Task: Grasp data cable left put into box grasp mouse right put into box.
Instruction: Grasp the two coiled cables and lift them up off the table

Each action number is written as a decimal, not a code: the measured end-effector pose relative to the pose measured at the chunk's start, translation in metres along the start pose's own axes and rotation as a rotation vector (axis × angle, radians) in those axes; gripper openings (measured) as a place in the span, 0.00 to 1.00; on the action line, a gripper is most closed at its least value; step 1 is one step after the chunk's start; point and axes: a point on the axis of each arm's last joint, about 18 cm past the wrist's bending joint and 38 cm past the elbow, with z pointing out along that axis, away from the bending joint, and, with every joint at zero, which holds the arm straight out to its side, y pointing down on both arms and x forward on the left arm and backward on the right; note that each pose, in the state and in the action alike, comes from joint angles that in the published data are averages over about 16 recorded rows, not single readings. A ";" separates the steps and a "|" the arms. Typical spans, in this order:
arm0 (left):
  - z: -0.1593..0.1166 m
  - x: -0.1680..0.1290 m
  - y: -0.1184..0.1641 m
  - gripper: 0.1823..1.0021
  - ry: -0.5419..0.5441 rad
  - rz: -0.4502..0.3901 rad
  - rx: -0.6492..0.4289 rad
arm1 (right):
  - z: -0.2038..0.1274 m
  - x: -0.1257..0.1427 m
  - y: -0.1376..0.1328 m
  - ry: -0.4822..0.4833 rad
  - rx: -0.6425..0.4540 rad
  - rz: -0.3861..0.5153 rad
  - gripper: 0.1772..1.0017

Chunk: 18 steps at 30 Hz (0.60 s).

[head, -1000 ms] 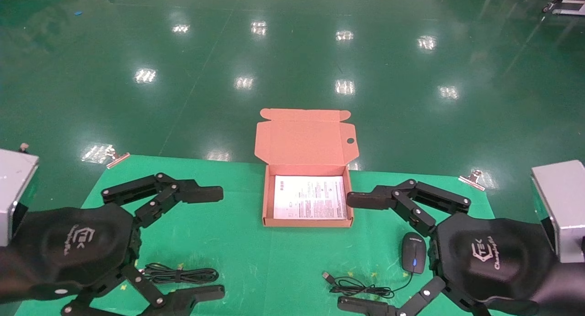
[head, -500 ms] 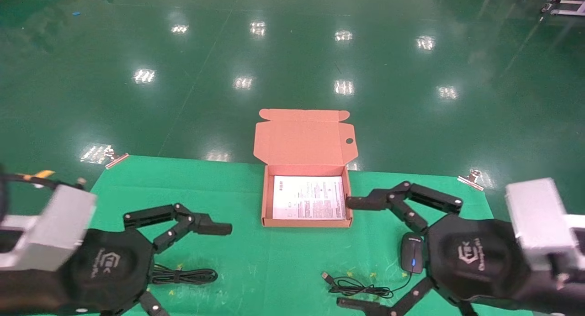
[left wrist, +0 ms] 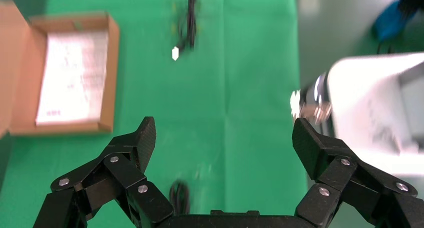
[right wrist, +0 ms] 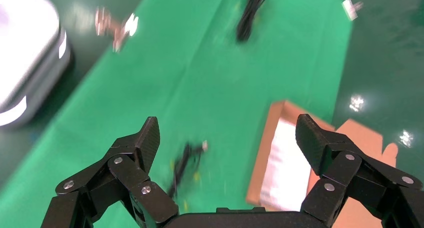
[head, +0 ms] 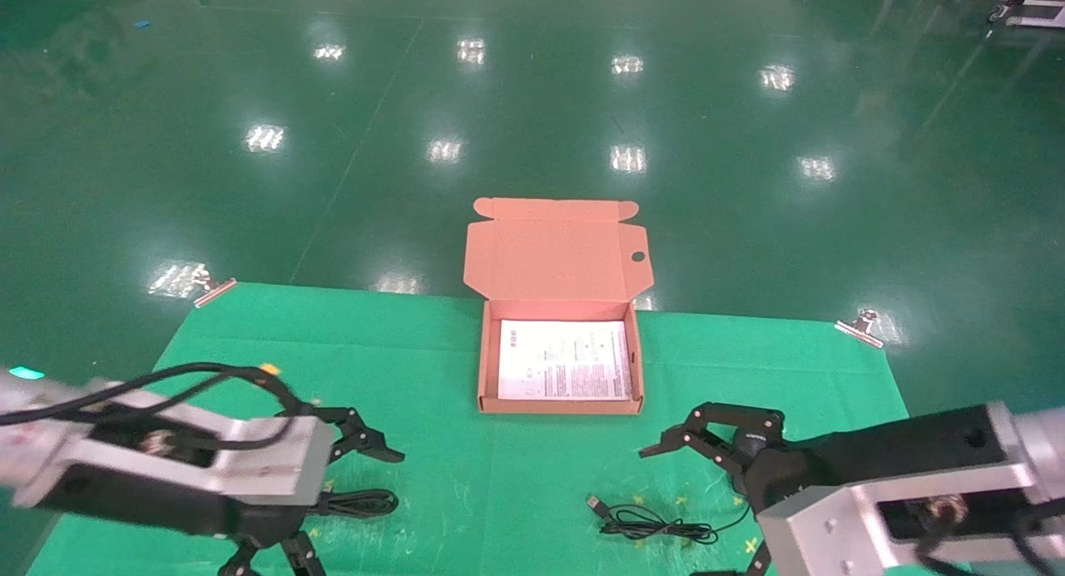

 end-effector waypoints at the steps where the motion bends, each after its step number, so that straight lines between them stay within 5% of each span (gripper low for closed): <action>1: 0.003 -0.003 0.002 1.00 0.004 0.014 -0.035 | 0.003 0.000 0.003 -0.014 -0.026 -0.023 1.00; 11: 0.036 -0.027 0.025 1.00 0.013 0.117 -0.346 | 0.034 -0.005 0.039 -0.120 -0.226 -0.138 1.00; 18: 0.060 -0.039 0.047 1.00 -0.014 0.089 -0.446 | 0.059 -0.017 0.063 -0.154 -0.310 -0.121 1.00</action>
